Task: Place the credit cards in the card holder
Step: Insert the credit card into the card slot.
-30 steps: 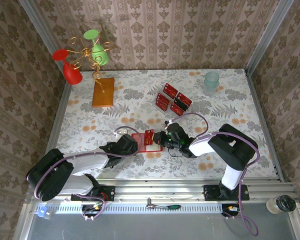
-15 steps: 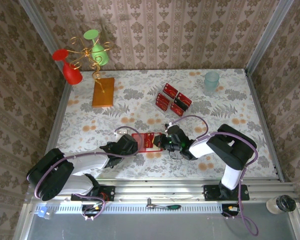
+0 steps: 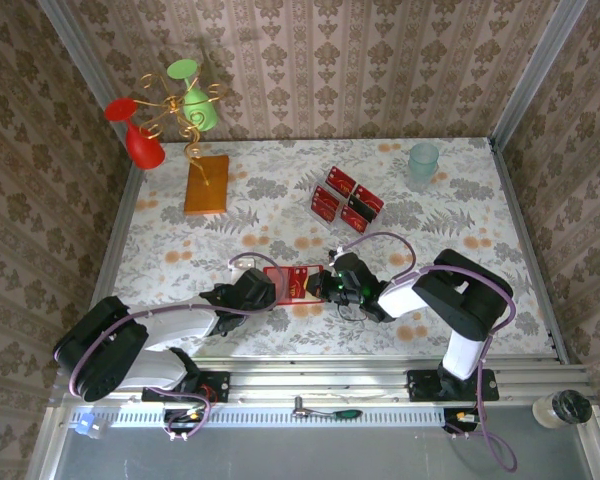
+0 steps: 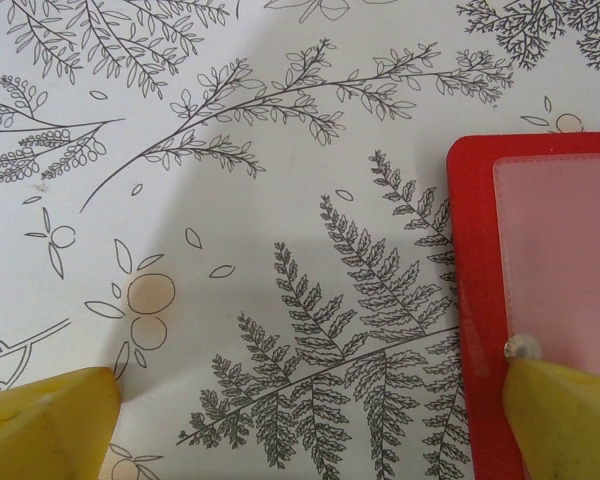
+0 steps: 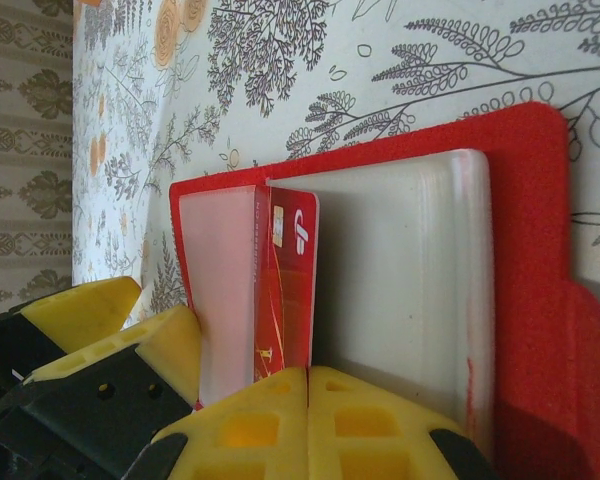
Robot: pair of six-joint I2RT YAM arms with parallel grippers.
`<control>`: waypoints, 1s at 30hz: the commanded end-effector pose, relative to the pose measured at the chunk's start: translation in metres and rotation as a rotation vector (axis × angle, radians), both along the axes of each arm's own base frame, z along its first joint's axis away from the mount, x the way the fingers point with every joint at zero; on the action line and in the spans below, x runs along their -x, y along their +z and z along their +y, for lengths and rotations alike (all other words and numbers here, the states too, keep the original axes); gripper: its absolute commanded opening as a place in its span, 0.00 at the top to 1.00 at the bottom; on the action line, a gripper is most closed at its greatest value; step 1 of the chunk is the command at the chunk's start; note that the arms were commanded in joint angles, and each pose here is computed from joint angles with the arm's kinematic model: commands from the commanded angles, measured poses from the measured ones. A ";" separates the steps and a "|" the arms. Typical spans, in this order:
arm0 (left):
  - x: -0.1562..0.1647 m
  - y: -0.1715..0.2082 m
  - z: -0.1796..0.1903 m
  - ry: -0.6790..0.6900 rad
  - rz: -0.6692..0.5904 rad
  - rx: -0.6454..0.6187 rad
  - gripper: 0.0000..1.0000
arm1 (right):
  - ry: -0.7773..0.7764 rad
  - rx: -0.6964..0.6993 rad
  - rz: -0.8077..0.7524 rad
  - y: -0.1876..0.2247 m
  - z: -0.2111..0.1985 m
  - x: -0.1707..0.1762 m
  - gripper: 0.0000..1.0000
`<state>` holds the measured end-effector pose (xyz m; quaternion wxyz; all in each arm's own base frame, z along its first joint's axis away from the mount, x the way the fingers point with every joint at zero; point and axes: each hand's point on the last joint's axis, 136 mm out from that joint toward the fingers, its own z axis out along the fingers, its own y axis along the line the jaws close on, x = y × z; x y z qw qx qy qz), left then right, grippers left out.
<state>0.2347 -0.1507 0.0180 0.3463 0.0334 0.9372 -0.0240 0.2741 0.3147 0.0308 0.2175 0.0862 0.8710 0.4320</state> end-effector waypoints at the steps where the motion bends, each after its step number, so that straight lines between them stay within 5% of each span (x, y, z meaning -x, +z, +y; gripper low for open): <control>1: 0.013 -0.018 0.016 0.008 0.053 -0.073 0.00 | 0.015 0.032 0.043 -0.012 -0.005 0.014 1.00; 30: 0.013 -0.019 0.015 0.010 0.051 -0.066 0.00 | 0.142 0.095 0.153 -0.029 0.020 0.017 1.00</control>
